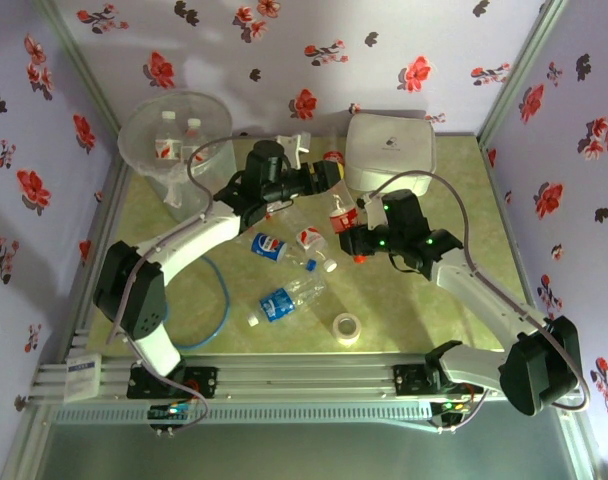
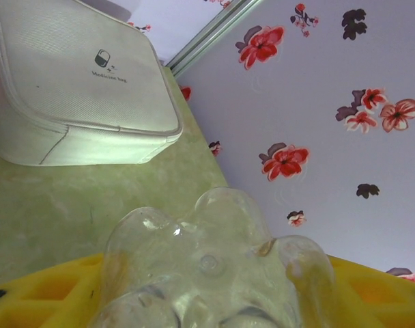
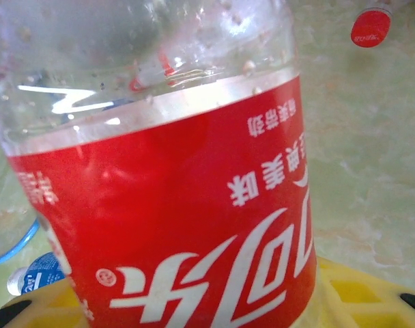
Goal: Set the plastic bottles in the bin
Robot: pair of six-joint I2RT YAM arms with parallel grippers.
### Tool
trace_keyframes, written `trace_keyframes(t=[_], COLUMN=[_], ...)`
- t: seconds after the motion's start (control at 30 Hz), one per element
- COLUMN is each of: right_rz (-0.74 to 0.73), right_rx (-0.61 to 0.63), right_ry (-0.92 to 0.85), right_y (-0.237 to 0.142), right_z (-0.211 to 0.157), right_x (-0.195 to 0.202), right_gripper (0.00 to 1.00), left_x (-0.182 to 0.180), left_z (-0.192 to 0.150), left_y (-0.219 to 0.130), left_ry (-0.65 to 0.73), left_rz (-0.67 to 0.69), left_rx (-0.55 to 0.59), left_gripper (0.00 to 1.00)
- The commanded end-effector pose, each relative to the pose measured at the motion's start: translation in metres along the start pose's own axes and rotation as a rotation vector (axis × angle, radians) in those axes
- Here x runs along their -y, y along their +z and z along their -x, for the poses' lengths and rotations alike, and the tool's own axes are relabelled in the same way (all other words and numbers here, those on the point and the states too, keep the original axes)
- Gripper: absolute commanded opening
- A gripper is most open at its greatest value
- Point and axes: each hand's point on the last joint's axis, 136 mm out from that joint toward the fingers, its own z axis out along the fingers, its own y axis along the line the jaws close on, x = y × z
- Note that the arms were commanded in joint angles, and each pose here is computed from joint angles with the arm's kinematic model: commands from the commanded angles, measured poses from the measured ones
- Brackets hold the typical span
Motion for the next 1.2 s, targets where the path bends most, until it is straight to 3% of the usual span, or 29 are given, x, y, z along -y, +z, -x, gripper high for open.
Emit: trace_keyframes(t=[0.0, 0.03, 0.1, 0.13, 0.37, 0.63, 0.73, 0.87, 1.0, 1.07, 1.17], right_rz=[0.030, 0.026, 0.016, 0.006, -0.191, -0.268, -0.273, -0.280, -0.292, -0.298, -0.310], right_rx=[0.027, 0.035, 0.057, 0.067, 0.152, 0.115, 0.099, 0.071, 0.048, 0.041, 0.030], right_ry=[-0.016, -0.019, -0.031, -0.036, -0.062, 0.008, 0.021, 0.027, 0.029, 0.027, 0.027], right_y=[-0.002, -0.004, -0.010, -0.014, -0.056, -0.058, -0.052, -0.045, -0.044, -0.045, -0.046], right_z=[0.007, 0.009, 0.014, 0.016, 0.032, 0.013, 0.011, 0.009, 0.005, 0.002, -0.001], right_x=[-0.008, -0.008, -0.009, -0.008, 0.017, 0.045, 0.049, 0.053, 0.056, 0.056, 0.059], right_gripper=[0.60, 0.68, 0.94, 0.99, 0.99, 0.99, 0.99, 0.99, 0.99, 0.99, 0.99], left_x=[0.020, 0.021, 0.025, 0.026, 0.031, 0.025, 0.020, -0.016, -0.066, -0.094, -0.122], left_z=[0.018, 0.022, 0.029, 0.033, 0.106, 0.240, 0.274, 0.304, 0.316, 0.316, 0.309], left_y=[-0.001, -0.002, -0.004, -0.005, -0.054, -0.193, -0.241, -0.289, -0.296, -0.286, -0.261], left_ry=[0.076, 0.086, 0.111, 0.126, 0.271, 0.469, 0.521, 0.490, 0.455, 0.448, 0.449], left_rz=[-0.027, -0.024, -0.017, -0.012, 0.068, 0.352, 0.473, 0.624, 0.707, 0.735, 0.719], left_rx=[0.029, 0.030, 0.031, 0.030, 0.124, 0.426, 0.535, 0.630, 0.628, 0.584, 0.494], left_gripper=[0.48, 0.44, 0.42, 0.42, 0.39, 0.30, 0.25, 0.17, 0.07, 0.01, 0.00])
